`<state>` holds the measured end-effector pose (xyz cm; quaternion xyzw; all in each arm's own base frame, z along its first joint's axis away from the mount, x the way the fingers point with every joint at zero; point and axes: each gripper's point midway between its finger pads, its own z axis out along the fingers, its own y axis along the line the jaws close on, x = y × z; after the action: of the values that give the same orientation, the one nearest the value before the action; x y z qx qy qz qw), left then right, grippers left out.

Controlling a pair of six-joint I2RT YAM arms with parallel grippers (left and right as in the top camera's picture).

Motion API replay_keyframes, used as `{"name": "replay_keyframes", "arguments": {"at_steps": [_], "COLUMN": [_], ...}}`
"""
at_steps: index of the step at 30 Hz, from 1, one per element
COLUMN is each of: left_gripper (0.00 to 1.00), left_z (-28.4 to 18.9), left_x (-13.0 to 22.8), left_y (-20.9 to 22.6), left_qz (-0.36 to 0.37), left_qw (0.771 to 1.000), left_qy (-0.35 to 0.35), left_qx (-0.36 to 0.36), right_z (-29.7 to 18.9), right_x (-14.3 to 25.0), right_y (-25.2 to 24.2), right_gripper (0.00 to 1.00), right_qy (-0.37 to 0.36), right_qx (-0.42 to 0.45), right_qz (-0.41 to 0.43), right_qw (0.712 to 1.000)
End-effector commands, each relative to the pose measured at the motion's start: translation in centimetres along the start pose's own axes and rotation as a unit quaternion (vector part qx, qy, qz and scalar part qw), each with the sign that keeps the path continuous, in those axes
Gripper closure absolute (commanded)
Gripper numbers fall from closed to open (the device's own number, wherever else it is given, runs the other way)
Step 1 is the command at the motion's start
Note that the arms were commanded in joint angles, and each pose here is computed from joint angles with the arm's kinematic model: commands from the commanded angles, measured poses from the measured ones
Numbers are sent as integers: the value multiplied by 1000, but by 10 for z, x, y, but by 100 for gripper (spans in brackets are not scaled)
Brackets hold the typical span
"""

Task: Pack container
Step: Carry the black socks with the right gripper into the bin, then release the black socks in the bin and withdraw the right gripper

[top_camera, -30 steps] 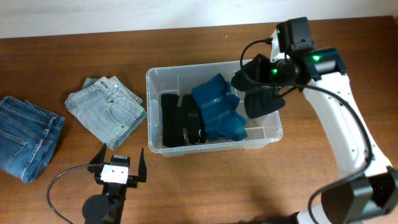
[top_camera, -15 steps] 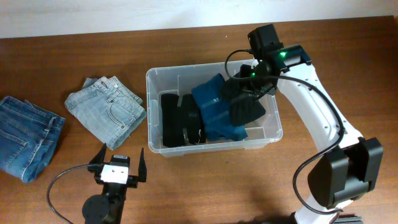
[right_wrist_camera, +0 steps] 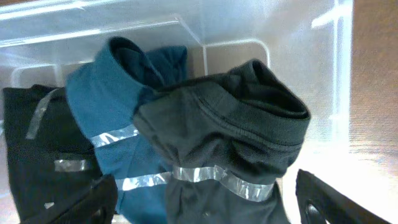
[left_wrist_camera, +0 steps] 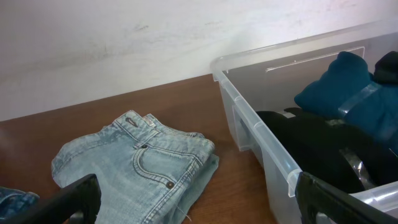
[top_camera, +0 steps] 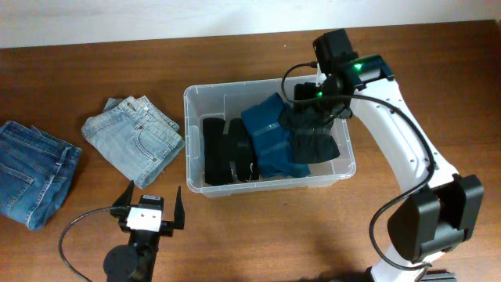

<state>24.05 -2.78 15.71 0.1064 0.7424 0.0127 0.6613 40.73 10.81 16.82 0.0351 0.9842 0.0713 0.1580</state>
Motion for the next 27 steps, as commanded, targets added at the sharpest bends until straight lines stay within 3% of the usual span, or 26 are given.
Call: {"name": "replay_keyframes", "arguments": {"at_steps": [1,2,4,5,14,27], "left_gripper": [1,1,1,1,1,1], "left_z": [0,0,0,0,0,0], "left_x": [2,2,2,2,2,2], "left_y": [-1,-1,-1,-1,-1,-1], "left_qz": [8,8,8,8,8,8], "left_qw": [1000,1000,1000,1000,1000,1000], "left_qy": [-1,-1,-1,-1,-1,-1], "left_qx": [3,3,3,3,3,3], "right_z": [-35,-34,-29,-26,21,114], "right_x": [-13,-11,-6,-4,22,71], "right_y": [6,5,3,3,-2,-17], "right_gripper": [30,45,89,96,96,95], "right_qy": [-43,-39,-25,-19,42,44], "right_qx": [-8,-7,-2,-1,13,13], "right_qz": [-36,-38,-41,-41,-46,-53], "right_qw": [998,999,999,999,998,998]}}
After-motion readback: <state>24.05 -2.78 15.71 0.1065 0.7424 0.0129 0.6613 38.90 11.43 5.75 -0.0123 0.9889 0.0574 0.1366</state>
